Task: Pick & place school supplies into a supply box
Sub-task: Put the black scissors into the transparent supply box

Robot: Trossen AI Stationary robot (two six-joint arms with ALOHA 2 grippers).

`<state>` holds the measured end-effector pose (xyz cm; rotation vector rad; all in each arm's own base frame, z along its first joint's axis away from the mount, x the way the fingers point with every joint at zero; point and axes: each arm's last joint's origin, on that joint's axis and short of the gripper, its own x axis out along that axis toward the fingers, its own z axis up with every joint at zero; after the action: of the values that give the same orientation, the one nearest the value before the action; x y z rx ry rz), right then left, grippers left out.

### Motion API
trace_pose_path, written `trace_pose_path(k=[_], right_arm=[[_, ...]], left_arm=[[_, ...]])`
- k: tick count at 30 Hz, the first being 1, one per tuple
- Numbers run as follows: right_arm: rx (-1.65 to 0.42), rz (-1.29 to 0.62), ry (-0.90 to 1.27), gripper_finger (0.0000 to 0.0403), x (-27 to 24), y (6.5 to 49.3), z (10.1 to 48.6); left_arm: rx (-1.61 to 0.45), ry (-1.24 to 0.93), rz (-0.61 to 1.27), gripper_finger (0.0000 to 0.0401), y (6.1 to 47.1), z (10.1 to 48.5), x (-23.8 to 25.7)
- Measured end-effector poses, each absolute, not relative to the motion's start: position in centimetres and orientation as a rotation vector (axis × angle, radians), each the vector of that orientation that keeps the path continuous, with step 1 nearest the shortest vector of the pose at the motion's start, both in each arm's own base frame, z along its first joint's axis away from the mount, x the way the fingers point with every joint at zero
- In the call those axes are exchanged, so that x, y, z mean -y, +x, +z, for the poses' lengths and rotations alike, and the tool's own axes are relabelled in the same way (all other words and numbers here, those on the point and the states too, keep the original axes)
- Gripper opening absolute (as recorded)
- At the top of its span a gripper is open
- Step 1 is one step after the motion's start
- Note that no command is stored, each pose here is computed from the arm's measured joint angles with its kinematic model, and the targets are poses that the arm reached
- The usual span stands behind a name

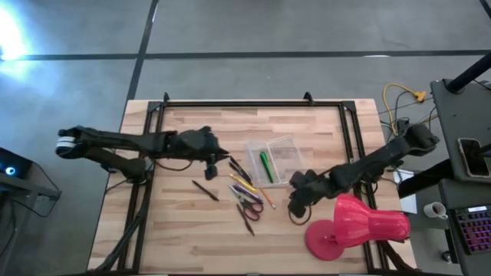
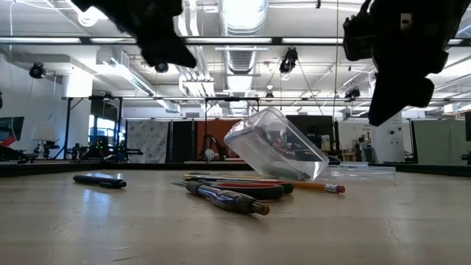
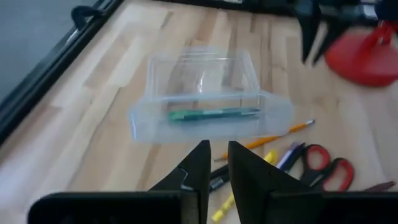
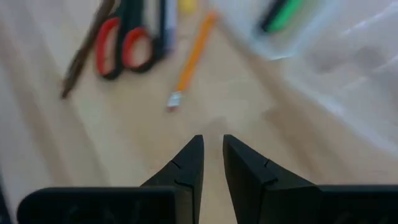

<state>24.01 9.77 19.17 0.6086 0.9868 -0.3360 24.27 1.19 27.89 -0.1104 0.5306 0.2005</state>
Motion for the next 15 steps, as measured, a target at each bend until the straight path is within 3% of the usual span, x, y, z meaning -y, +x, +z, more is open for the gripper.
trace_pose_path(k=[5,15], right_arm=[[-1.045,-0.206,0.644,0.0054,-11.4,27.1,17.7],[-1.059,-0.136,0.574,0.0054,-13.9,32.8,16.9]], left_arm=[[-0.499,-0.219,0.226,0.0039,21.5,26.8,-1.1],[-0.529,-0.352,0.195,0.0039,18.1,23.4,0.4]])
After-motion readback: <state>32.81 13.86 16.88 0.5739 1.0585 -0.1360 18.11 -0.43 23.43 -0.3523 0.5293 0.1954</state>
